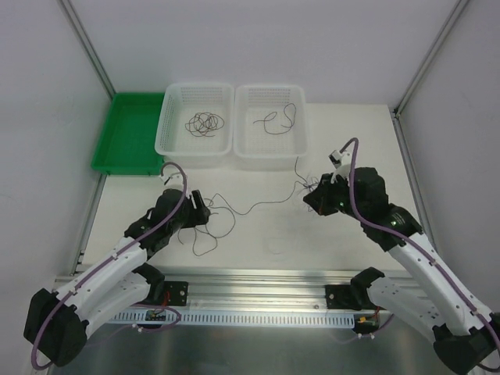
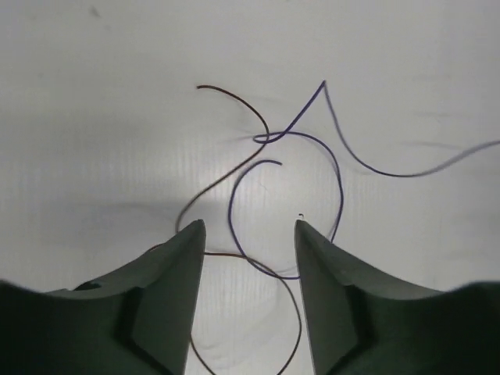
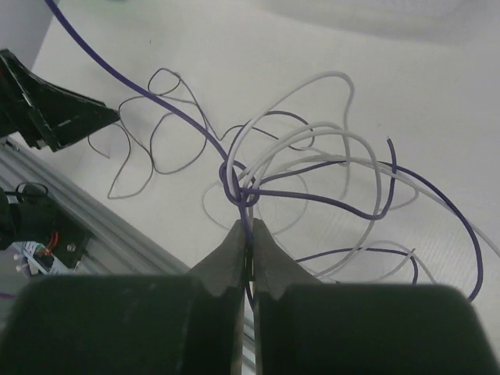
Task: Untangle the cables
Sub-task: Untie the cable.
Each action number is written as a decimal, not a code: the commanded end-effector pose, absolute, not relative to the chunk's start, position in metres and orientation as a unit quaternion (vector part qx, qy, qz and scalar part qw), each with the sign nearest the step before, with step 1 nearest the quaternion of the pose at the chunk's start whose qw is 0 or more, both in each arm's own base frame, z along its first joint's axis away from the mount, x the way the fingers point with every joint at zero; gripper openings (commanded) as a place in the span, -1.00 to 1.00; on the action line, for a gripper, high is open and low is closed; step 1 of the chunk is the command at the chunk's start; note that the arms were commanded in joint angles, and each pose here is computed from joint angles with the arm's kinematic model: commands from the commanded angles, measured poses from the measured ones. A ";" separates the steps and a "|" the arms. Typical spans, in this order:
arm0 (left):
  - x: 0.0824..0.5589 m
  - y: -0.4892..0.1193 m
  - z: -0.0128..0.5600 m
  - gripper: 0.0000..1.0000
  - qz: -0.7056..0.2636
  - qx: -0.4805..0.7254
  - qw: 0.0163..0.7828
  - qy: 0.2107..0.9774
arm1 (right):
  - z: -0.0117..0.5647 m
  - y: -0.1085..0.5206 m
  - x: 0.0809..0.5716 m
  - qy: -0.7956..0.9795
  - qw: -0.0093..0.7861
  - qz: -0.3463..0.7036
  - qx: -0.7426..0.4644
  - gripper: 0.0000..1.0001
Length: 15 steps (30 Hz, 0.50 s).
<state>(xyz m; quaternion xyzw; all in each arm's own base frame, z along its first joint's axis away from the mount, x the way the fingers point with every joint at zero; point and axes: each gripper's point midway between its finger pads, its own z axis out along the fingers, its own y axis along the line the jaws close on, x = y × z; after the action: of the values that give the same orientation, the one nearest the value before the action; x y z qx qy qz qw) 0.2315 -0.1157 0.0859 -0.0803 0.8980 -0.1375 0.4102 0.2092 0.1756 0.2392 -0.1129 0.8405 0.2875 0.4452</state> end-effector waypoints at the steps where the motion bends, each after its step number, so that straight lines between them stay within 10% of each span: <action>1: 0.233 -0.167 0.140 0.32 -0.277 0.009 0.441 0.854 | 0.228 0.200 0.198 0.839 0.404 0.332 -0.153 -0.91; 6: 0.211 -0.207 0.173 0.68 -0.392 0.101 0.438 0.803 | 0.214 0.214 0.195 0.841 0.381 0.343 -0.170 -0.91; 15: 0.179 -0.273 0.195 0.76 -0.481 0.197 0.427 0.740 | 0.203 0.235 0.191 0.842 0.359 0.353 -0.193 -0.91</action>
<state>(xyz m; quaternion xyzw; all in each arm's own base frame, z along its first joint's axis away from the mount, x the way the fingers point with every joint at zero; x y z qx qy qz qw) 0.1867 -0.2470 0.1754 0.1517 0.7790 -0.4454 0.4143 0.1896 0.2200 0.1917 -0.1806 0.8602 0.3273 0.3468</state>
